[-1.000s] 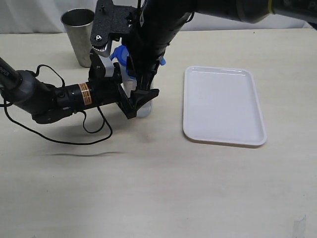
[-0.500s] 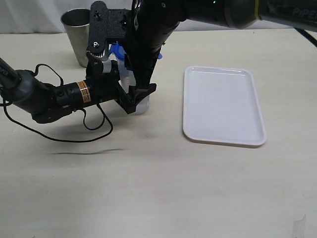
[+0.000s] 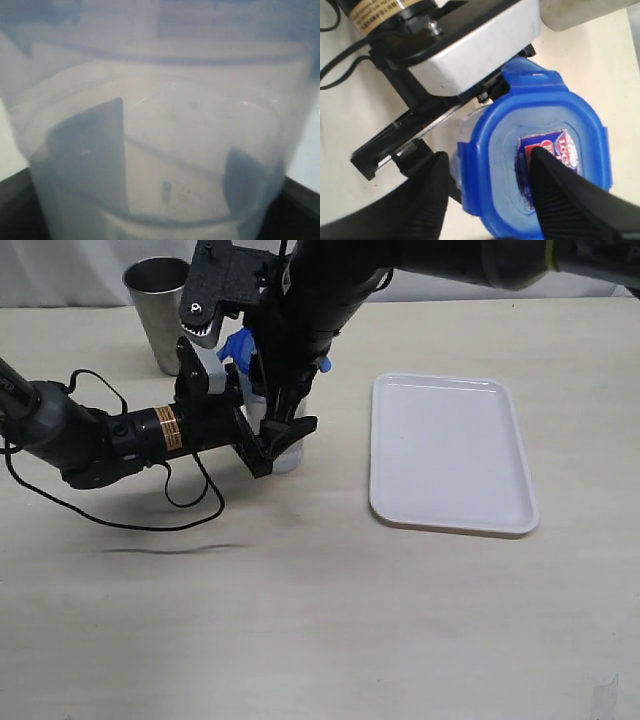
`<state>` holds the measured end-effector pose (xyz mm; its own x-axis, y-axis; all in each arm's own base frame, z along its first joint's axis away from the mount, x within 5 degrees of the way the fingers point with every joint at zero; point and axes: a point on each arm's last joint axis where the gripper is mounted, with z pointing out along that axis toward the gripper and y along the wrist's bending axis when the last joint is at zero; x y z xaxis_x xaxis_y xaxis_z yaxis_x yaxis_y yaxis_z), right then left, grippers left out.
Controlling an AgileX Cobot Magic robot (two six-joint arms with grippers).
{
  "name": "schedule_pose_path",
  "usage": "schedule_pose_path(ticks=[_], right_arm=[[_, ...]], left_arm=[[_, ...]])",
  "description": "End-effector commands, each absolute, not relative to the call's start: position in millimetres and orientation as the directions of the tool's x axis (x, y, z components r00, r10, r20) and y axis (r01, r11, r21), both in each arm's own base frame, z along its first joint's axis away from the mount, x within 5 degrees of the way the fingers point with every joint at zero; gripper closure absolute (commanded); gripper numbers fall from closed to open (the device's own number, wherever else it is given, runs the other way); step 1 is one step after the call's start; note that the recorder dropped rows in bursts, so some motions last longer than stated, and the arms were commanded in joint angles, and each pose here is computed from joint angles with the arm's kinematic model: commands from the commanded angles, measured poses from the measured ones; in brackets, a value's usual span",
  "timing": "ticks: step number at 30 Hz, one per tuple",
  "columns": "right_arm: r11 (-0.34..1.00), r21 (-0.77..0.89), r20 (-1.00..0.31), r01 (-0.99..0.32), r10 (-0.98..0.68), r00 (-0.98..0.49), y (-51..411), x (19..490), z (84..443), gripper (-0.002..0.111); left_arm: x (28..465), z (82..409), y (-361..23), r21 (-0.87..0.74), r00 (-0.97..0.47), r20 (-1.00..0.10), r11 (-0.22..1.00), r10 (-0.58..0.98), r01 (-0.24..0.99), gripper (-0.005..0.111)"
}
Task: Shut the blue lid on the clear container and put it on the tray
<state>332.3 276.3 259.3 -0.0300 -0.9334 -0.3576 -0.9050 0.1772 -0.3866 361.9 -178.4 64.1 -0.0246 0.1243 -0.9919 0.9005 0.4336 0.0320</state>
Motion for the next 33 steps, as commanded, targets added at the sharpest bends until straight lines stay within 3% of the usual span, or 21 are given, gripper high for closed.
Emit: schedule_pose_path(ticks=[1, 13, 16, 18, 20, 25, 33], right_arm=[[0.200, -0.287, -0.375, -0.937, -0.923, -0.082, 274, 322, 257, 0.055], [0.356, -0.272, -0.608, -0.894, -0.784, -0.128, 262, 309, 323, 0.055], [0.539, -0.168, -0.711, -0.825, -0.646, -0.277, 246, 316, 341, 0.055], [0.719, 0.027, -0.744, -0.695, -0.450, -0.494, 228, 326, 347, 0.055], [0.790, 0.138, -0.699, -0.597, -0.349, -0.624, 210, 333, 344, 0.057], [0.816, 0.268, -0.536, -0.511, -0.315, -0.783, 185, 348, 315, 0.073], [0.828, 0.347, -0.435, -0.441, -0.274, -0.858, 188, 370, 262, 0.064]], left_arm=[[356, 64, -183, 0.033, -0.015, -0.993, 0.393, 0.118, 0.919, 0.107], [356, 63, -183, 0.033, -0.021, -0.991, 0.398, 0.129, 0.917, 0.107], [356, 63, -183, 0.033, -0.021, -0.991, 0.398, 0.129, 0.917, 0.107], [356, 63, -183, 0.033, -0.020, -0.992, 0.398, 0.128, 0.917, 0.107], [356, 63, -183, 0.033, -0.020, -0.992, 0.398, 0.128, 0.917, 0.107], [356, 63, -183, 0.033, -0.021, -0.991, 0.398, 0.130, 0.917, 0.107], [356, 63, -183, 0.033, -0.020, -0.991, 0.396, 0.130, 0.917, 0.107]])
